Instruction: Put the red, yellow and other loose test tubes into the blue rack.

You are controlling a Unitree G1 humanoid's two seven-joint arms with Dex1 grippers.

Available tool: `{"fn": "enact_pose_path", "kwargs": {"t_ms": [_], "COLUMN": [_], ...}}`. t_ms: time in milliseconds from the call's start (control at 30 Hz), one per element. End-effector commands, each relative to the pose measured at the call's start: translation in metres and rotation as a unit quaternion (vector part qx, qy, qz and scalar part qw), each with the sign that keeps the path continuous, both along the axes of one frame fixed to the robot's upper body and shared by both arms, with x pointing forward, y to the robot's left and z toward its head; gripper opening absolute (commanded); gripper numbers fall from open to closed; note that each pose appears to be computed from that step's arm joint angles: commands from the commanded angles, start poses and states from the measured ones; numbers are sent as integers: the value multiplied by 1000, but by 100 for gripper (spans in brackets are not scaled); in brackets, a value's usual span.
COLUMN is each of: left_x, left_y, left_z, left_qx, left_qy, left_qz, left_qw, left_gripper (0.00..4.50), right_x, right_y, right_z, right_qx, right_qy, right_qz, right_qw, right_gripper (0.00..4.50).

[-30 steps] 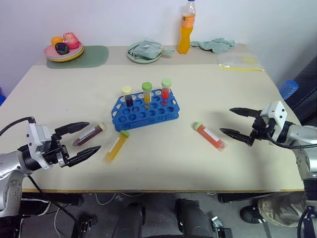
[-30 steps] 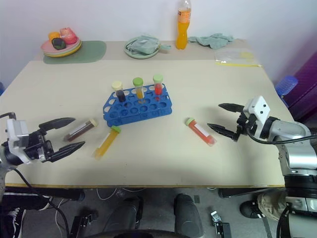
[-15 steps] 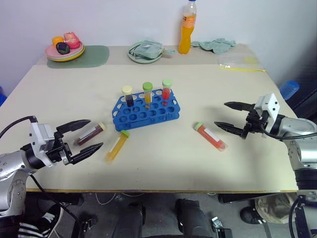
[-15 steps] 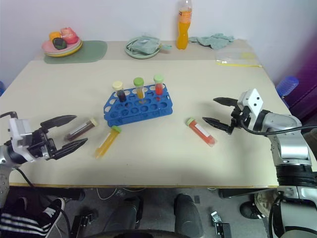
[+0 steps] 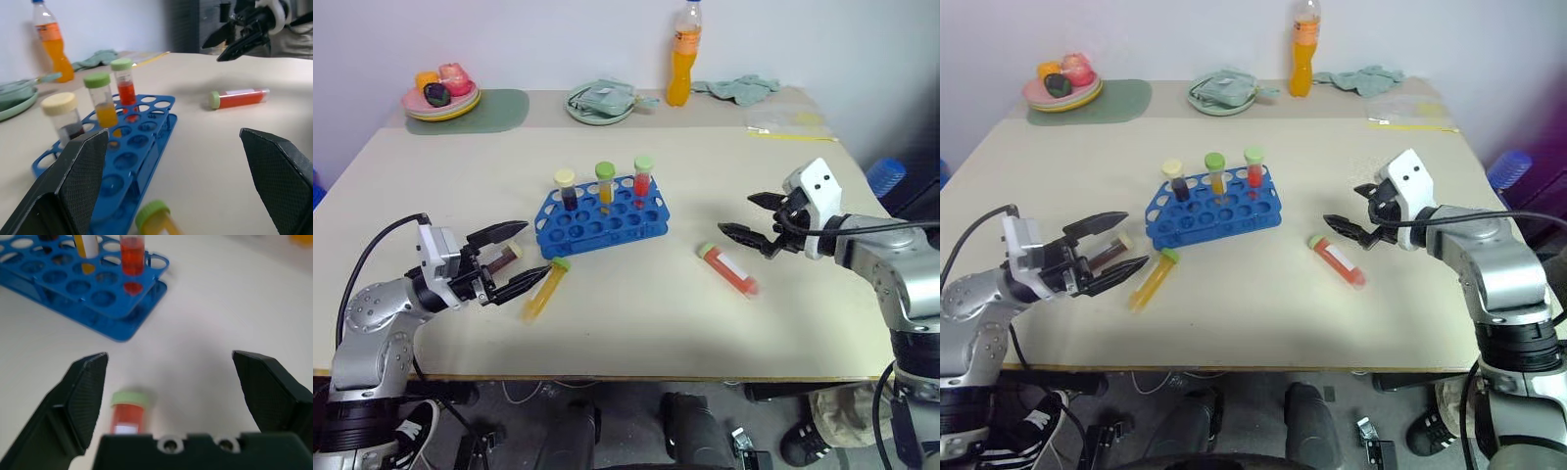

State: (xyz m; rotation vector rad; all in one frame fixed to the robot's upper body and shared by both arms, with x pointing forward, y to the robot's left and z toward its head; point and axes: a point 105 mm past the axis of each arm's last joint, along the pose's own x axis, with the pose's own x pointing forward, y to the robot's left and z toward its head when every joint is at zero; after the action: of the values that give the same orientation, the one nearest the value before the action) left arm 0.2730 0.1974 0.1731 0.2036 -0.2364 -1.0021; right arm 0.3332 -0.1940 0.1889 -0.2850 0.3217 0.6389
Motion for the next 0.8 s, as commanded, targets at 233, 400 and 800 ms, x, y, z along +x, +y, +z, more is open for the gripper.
{"fn": "enact_pose_path", "kwargs": {"t_ms": [233,400,800], "left_x": [-7,-34,-49], "left_y": [-15,-29,-28], "left_z": [1,-4,-3], "left_qx": [17,34,19], "left_qy": [-5,26,55], "left_qz": [-48,-113,-101], "left_qw": [999,993,993], "left_gripper": [441,441,441], "right_x": [-21,-23,-13], "right_y": [3,9,14], "right_z": [-12,-27,-39], "right_qx": [-35,-69,-134], "right_qy": [188,227,256], "right_qz": [-68,-60,-72], "right_qw": [979,970,955], "right_gripper": [450,450,450]}}
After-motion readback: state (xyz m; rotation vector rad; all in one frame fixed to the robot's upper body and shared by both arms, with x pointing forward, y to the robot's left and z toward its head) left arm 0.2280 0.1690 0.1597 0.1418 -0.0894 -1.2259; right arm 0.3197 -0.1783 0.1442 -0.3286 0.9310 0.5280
